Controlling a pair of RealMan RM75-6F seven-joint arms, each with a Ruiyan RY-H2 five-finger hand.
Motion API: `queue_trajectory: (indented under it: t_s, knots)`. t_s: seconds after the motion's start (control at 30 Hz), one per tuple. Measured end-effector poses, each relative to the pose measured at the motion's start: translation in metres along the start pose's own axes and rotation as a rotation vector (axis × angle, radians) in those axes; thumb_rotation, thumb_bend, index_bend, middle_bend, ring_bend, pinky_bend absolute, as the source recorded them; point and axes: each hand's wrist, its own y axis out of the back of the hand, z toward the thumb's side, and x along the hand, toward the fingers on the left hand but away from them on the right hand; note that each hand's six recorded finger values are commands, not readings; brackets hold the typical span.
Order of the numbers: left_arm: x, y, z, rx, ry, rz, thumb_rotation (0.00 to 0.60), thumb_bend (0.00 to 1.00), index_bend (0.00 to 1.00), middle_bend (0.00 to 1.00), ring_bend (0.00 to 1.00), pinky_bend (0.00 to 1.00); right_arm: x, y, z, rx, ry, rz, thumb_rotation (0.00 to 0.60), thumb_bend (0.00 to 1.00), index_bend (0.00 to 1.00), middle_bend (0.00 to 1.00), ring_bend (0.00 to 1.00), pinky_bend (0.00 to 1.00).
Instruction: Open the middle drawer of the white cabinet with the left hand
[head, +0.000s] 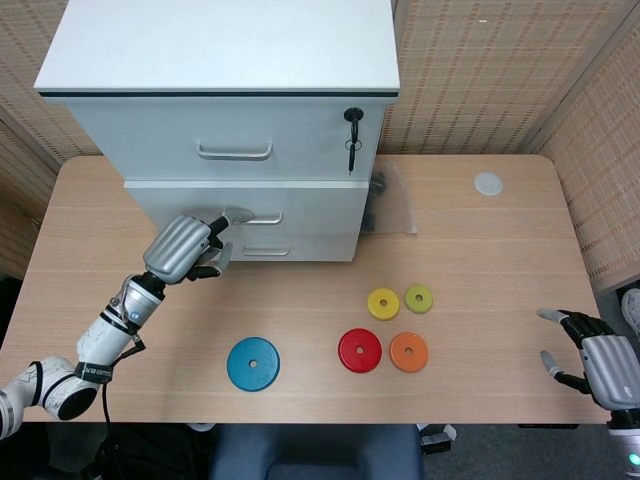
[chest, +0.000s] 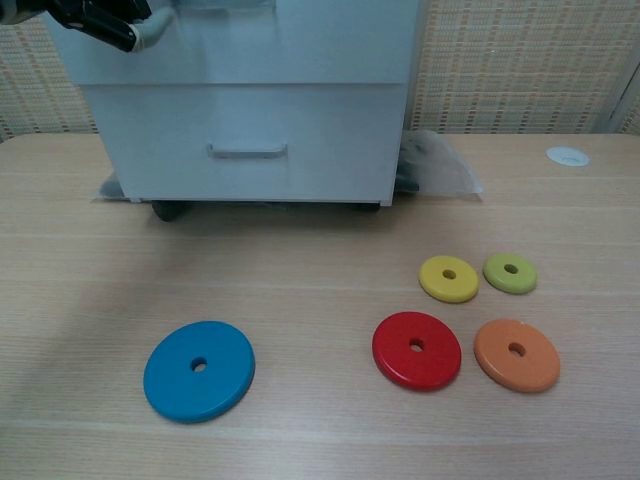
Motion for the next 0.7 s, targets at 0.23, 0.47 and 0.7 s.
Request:
queue_trajectory:
  t_s: [0.23, 0.47, 0.7]
  knots:
    - [-0.010, -0.002, 0.008, 0.009, -0.024, -0.005, 0.600, 0.62, 0.22, 0.97, 0.99, 1.00, 0.000, 0.000, 0.000, -0.001, -0.001, 0.000, 0.600, 0.29, 0.25, 0.31, 0.26, 0.29]
    - [-0.023, -0.003, 0.017, 0.033, -0.048, -0.025, 0.600, 0.62, 0.22, 0.97, 0.99, 1.00, 0.000, 0.000, 0.001, -0.002, 0.001, 0.000, 0.600, 0.29, 0.25, 0.31, 0.26, 0.29]
    - [-0.036, -0.003, 0.027, 0.052, -0.077, -0.033, 0.600, 0.62, 0.22, 0.97, 0.99, 1.00, 0.000, -0.001, 0.002, -0.002, 0.002, 0.001, 0.600, 0.29, 0.25, 0.31, 0.26, 0.29]
